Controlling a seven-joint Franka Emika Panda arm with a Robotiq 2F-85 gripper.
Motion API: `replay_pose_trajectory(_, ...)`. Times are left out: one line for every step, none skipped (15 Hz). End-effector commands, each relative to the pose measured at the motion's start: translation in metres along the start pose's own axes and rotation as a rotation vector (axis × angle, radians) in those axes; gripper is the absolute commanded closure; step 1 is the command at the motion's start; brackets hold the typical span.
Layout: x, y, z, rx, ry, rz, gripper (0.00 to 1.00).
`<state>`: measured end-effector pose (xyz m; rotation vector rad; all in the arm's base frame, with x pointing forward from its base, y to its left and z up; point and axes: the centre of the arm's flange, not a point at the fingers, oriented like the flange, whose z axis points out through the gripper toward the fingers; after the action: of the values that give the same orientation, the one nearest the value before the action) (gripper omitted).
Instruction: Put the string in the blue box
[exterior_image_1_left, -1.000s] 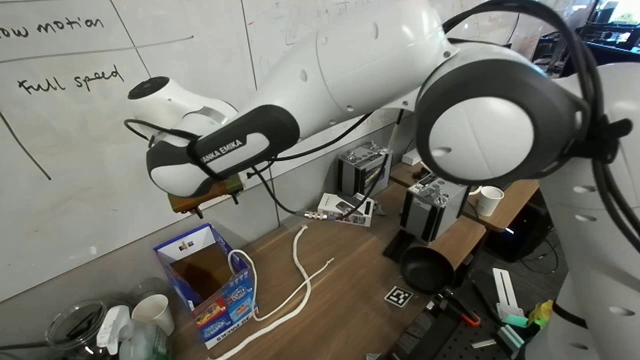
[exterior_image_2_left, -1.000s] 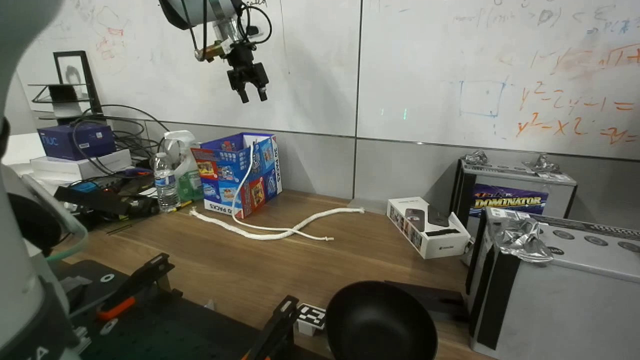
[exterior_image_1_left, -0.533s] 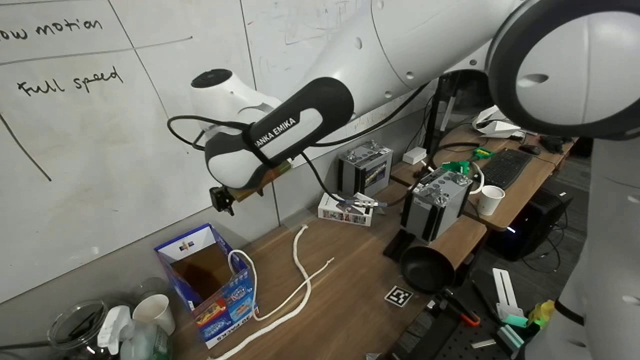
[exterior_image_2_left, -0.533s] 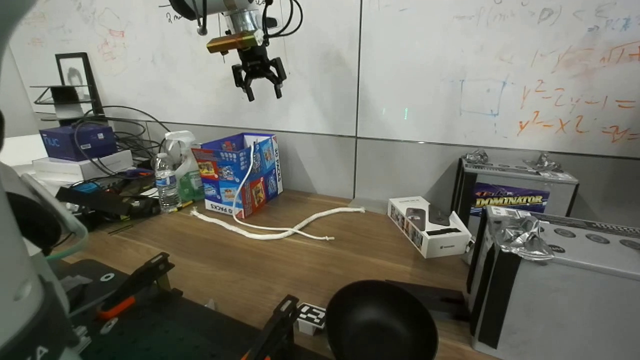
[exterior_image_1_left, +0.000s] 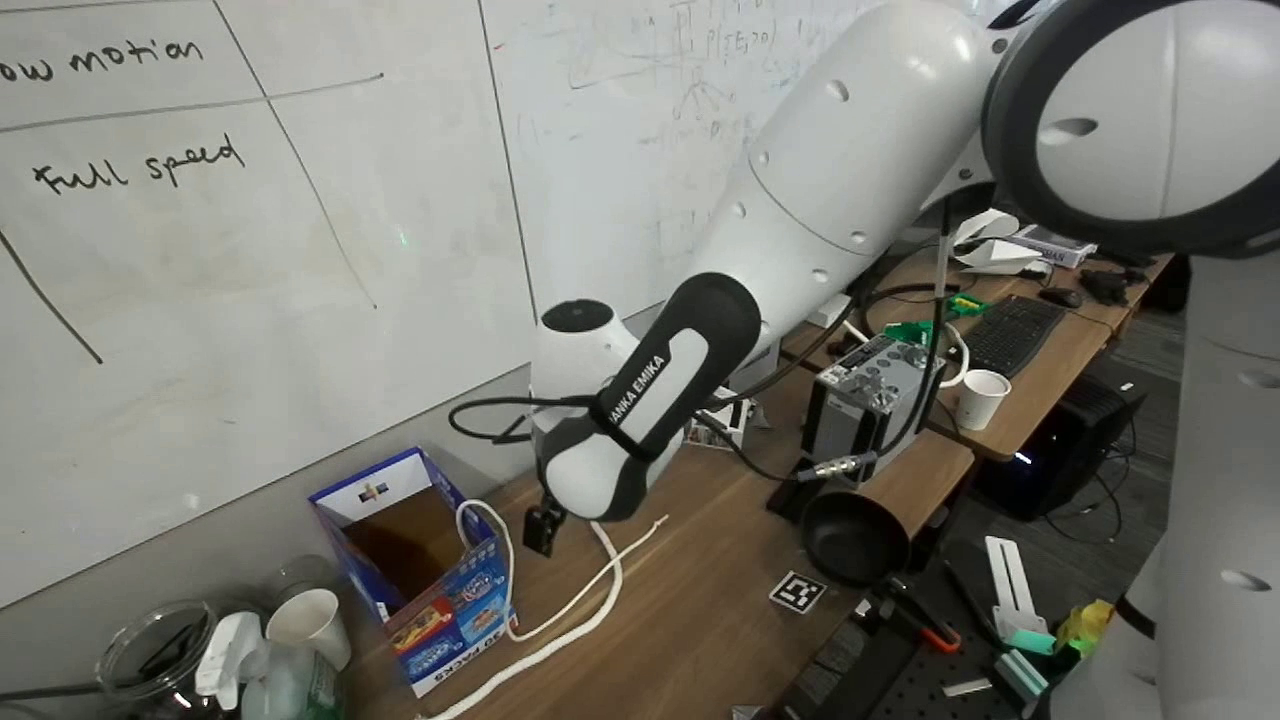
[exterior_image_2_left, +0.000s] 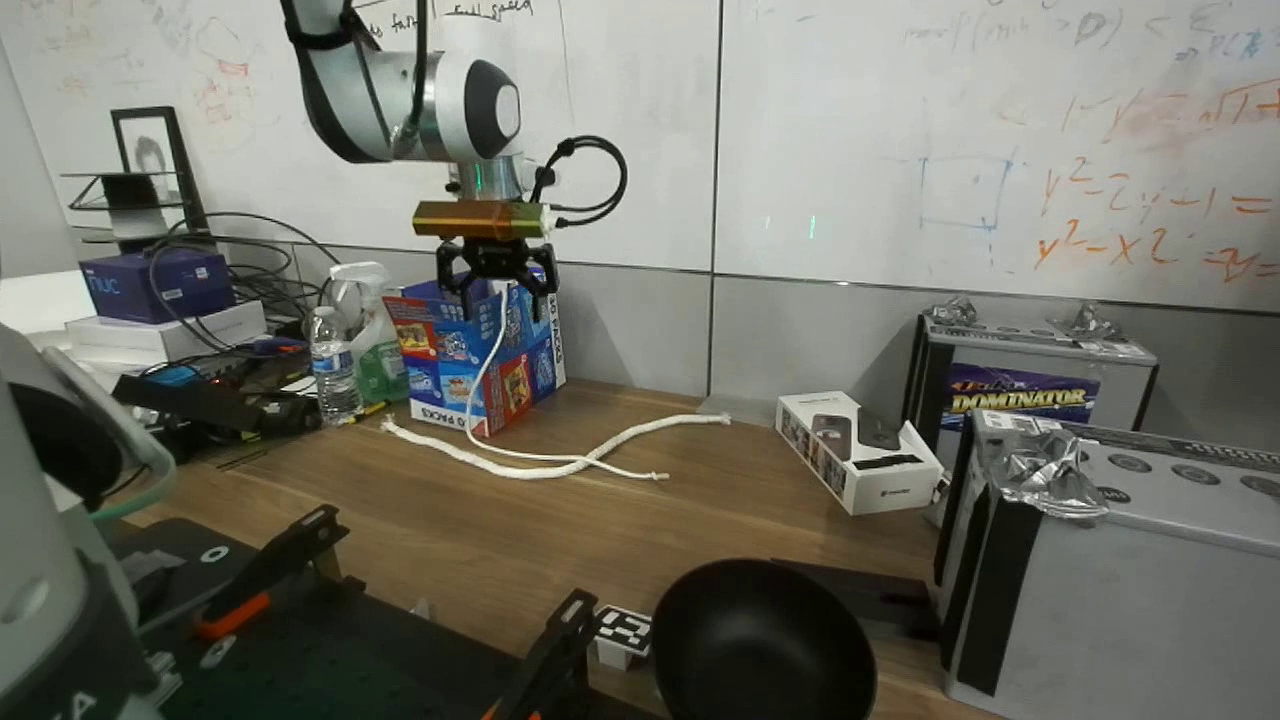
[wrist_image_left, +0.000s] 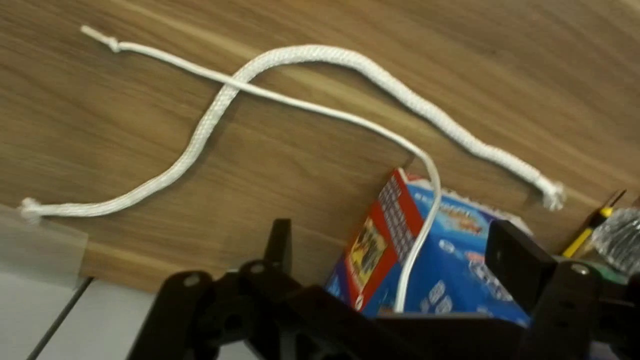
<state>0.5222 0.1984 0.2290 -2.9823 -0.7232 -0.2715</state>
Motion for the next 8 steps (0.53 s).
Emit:
replay_pose_trajectory(-0.043,-0.008,0.033,0.097,-0.016,-0.175,0.00)
replay_pose_trajectory(-0.051,-0.012,0.043,0.120,-0.033,-0.226,0.00)
replay_pose_trajectory(-0.056,-0.015,0.054,0.139,-0.054,-0.280,0.00)
replay_pose_trajectory(-0.058,-0.018,0.062,0.150,-0.073,-0.323,0.00)
replay_pose_trajectory(-0.056,-0.021,0.071,0.123,-0.095,-0.241,0.00)
replay_pose_trajectory(-0.057,-0.021,0.079,0.090,-0.109,-0.172,0.00)
replay_pose_trajectory(-0.059,-0.018,0.088,0.052,-0.099,-0.095,0.00)
replay_pose_trajectory(-0.059,-0.013,0.093,0.035,-0.095,-0.046,0.00)
